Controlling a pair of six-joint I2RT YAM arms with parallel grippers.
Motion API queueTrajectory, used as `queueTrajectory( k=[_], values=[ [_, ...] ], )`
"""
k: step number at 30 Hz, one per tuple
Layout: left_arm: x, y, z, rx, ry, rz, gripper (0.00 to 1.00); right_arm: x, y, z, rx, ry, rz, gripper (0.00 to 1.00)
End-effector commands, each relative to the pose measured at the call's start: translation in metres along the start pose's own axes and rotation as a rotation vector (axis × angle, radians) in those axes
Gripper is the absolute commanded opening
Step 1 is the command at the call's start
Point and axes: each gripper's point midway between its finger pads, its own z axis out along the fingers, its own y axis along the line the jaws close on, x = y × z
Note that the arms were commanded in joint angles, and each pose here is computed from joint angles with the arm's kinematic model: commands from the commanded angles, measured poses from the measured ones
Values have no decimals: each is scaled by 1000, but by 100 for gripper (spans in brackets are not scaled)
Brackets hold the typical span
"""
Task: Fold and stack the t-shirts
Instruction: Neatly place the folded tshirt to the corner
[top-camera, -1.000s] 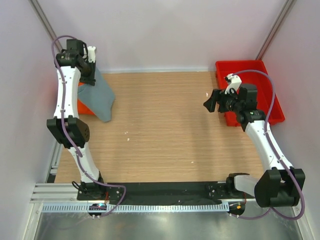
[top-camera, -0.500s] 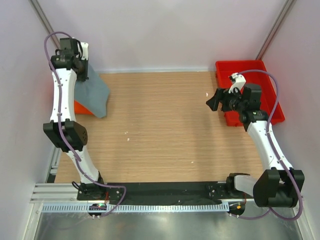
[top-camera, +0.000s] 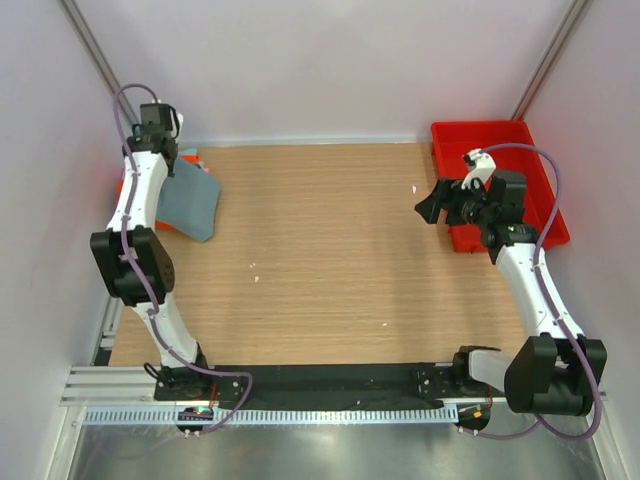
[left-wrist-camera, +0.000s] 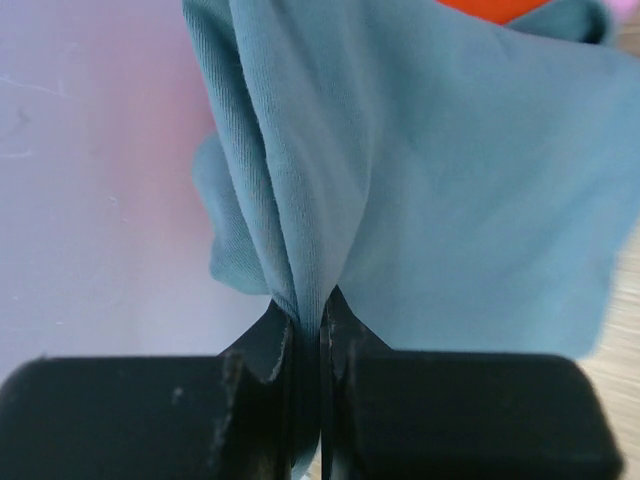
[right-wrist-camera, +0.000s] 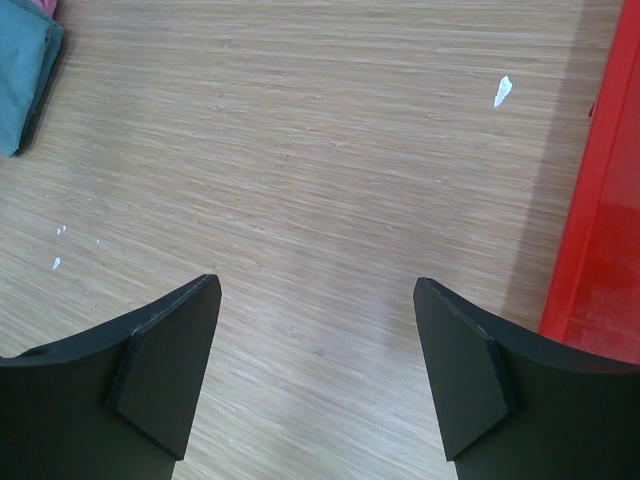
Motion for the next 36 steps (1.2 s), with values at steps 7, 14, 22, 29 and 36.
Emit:
queueTrajectory(
  k=[7, 14, 22, 29, 36],
  values=[
    [-23, 76, 7, -434, -141, 30, 0, -16, 4, -3, -27, -61, -15, 84],
    [-31, 104, 33, -515, -120, -13, 0, -13, -1, -2, -23, -54, -3, 84],
    [-11, 90, 80, -558, 2, 45, 28, -12, -4, -1, -22, -48, 5, 85],
    [-32, 64, 38, -554, -170, -29, 84, -10, -6, 1, -23, -43, 12, 85],
    [-69, -27, -78, -299, -454, -59, 100, -28, -13, -13, 57, -113, -60, 90]
  ],
)
